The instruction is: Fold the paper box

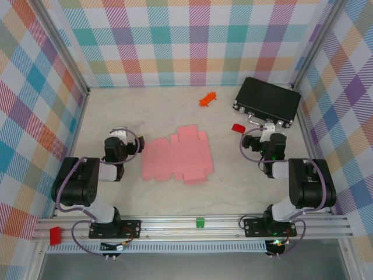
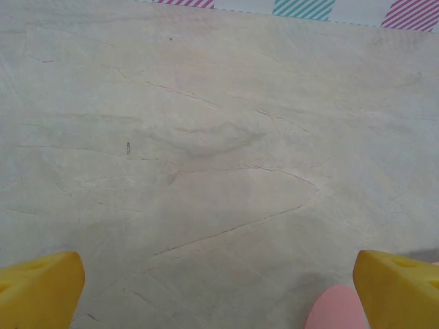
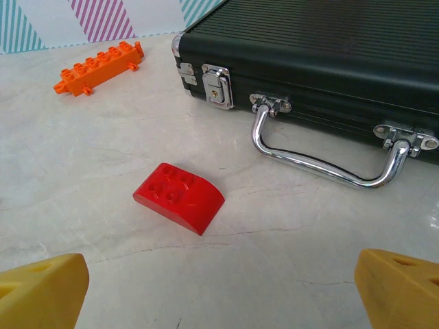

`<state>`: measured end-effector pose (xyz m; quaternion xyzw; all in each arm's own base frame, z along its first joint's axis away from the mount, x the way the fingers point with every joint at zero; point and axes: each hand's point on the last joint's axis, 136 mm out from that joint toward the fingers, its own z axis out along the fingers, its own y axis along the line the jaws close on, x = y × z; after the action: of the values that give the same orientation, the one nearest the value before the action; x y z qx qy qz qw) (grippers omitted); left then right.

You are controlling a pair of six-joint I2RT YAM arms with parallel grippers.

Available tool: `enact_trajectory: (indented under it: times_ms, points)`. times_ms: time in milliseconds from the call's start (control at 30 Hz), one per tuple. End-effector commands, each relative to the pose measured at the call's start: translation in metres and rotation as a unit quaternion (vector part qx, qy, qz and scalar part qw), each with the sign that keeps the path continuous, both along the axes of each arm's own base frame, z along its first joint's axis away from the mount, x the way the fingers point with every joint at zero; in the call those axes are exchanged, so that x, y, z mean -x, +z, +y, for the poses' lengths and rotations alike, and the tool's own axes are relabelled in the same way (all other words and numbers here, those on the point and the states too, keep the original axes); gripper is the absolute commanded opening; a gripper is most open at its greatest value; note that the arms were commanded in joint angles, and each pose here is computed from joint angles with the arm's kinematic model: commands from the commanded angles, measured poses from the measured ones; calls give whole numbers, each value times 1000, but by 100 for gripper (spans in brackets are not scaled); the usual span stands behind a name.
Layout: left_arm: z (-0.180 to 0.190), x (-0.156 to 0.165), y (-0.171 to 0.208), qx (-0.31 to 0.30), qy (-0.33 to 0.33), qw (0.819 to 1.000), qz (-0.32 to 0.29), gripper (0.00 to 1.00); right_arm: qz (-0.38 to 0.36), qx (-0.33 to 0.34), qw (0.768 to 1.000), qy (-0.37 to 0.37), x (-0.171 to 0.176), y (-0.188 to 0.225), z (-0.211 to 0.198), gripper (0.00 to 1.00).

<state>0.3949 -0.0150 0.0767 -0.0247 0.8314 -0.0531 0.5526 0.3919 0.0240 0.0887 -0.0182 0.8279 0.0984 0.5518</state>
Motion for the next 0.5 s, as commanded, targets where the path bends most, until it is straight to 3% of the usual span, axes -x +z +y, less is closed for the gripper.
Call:
enact_trajectory:
  times_ms: [0,467]
  points:
    - [-2,-6,6,-5,-6,1000,-8,100,-7,10,1000,5,-5,4,2,99]
    - [-3,-6,5,-7,-7,1000,-6,100,-7,10,1000,5,-5,4,2,99]
